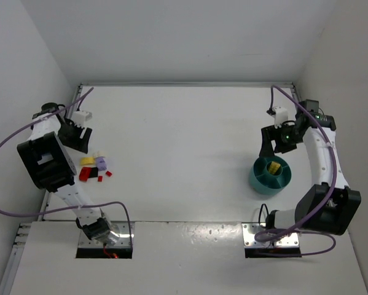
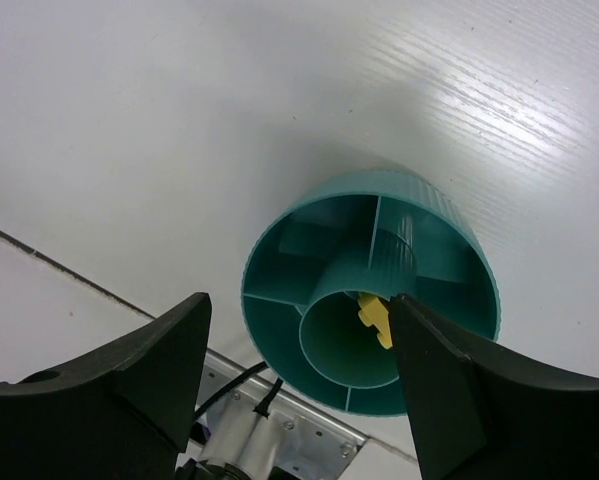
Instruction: Sort the legos into containers by color
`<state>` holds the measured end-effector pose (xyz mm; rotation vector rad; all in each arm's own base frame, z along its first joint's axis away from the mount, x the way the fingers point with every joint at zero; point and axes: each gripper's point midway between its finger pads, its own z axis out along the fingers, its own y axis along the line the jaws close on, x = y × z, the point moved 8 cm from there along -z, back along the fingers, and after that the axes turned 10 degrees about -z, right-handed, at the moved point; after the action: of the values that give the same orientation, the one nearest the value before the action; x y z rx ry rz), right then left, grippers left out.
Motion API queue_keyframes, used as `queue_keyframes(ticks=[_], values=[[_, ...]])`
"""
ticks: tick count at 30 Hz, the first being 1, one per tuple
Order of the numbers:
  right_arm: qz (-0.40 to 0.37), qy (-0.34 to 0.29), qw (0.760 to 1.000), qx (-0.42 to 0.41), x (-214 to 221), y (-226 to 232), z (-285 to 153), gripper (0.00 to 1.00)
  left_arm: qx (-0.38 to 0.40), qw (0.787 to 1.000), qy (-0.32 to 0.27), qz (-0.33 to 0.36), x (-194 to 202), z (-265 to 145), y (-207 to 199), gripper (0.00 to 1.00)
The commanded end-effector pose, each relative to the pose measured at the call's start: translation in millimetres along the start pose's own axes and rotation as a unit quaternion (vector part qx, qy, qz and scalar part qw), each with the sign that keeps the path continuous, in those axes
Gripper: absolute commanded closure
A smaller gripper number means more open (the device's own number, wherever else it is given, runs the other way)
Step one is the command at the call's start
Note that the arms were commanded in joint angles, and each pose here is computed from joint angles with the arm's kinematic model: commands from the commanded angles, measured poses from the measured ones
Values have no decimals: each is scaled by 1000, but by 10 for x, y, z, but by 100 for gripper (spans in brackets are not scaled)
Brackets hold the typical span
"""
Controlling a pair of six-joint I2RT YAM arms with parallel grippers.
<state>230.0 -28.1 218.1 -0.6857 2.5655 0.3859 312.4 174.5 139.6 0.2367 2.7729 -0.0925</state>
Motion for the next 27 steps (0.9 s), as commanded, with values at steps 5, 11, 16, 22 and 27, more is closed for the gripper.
queue_keyframes(ticks=[5,11,16,22,27], values=[[3,-25,999,-28,-138,59,-38,27,19,999,21,33,166,96,131,31],[9,-32,999,-28,-200,56,-79,27,31,998,34,42,273,203,136,34],[16,-28,999,-31,-206,56,-80,27,42,997,36,54,311,239,110,34],[18,-25,999,-34,-186,61,-63,27,58,995,51,69,390,290,75,31],[21,-22,999,-36,-165,67,-45,27,62,994,54,73,401,318,79,31]])
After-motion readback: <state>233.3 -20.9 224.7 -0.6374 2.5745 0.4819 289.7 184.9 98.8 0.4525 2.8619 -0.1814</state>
